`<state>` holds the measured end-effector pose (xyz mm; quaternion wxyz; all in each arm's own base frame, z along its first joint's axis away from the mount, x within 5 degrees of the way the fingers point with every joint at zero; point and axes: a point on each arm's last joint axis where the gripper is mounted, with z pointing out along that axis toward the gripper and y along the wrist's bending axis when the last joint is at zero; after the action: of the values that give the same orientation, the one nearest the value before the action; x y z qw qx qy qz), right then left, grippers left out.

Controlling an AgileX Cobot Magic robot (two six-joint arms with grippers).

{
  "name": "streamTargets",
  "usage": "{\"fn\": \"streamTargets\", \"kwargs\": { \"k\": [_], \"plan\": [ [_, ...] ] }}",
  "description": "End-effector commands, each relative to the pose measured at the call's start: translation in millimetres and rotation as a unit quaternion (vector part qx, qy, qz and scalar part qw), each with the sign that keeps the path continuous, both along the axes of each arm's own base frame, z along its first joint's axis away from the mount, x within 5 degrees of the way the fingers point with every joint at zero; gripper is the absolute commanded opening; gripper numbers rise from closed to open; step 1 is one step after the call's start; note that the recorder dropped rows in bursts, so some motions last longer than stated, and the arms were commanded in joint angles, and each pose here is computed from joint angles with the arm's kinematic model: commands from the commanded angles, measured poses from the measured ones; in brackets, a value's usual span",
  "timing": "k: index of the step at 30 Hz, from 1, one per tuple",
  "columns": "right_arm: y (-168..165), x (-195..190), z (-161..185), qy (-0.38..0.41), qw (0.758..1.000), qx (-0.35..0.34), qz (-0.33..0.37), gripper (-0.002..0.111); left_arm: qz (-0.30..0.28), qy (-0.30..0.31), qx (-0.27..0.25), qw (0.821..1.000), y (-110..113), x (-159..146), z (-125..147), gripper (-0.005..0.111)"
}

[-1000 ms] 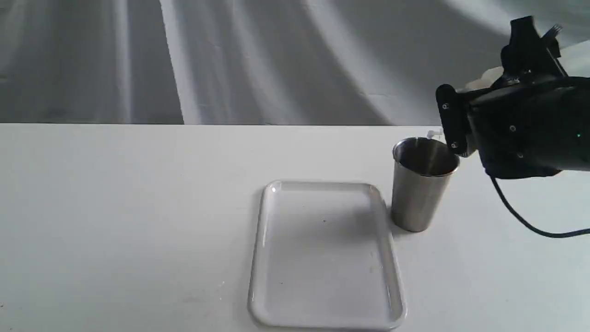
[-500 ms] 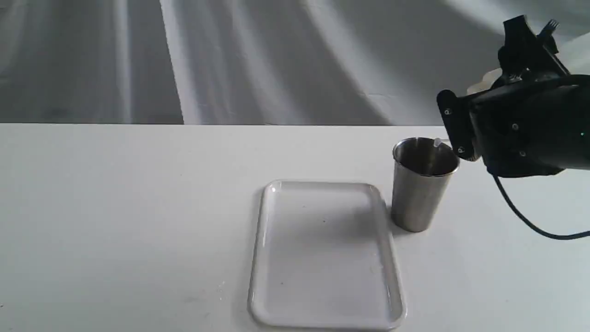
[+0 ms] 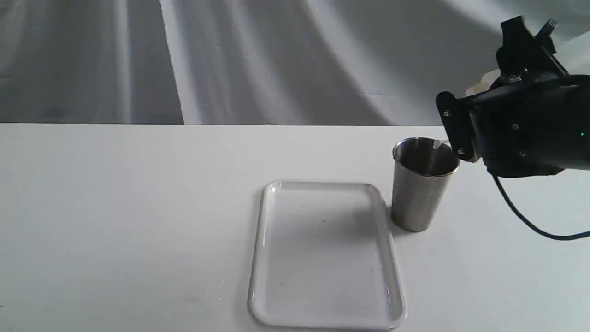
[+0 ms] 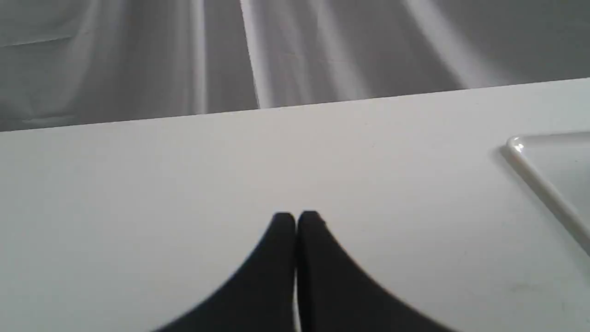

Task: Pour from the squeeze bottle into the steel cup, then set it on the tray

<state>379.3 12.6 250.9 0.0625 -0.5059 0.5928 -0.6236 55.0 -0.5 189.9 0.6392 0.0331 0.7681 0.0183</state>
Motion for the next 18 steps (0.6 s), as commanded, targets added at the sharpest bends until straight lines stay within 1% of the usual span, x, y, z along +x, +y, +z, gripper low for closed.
{"fn": "streamTargets", "kwargs": {
  "k": [1, 18],
  "plan": [
    [0.5, -0.3, 11.9, -0.014, 1.0, -0.018, 0.01, 0.008, 0.001, -0.002, -0.003, 1.0, 0.0, 0.1, -0.7, 0.0],
    [0.5, -0.3, 11.9, -0.005, 1.0, -0.028, 0.012, 0.008, 0.001, -0.002, -0.002, 1.0, 0.0, 0.1, -0.7, 0.0]
  ]
}}
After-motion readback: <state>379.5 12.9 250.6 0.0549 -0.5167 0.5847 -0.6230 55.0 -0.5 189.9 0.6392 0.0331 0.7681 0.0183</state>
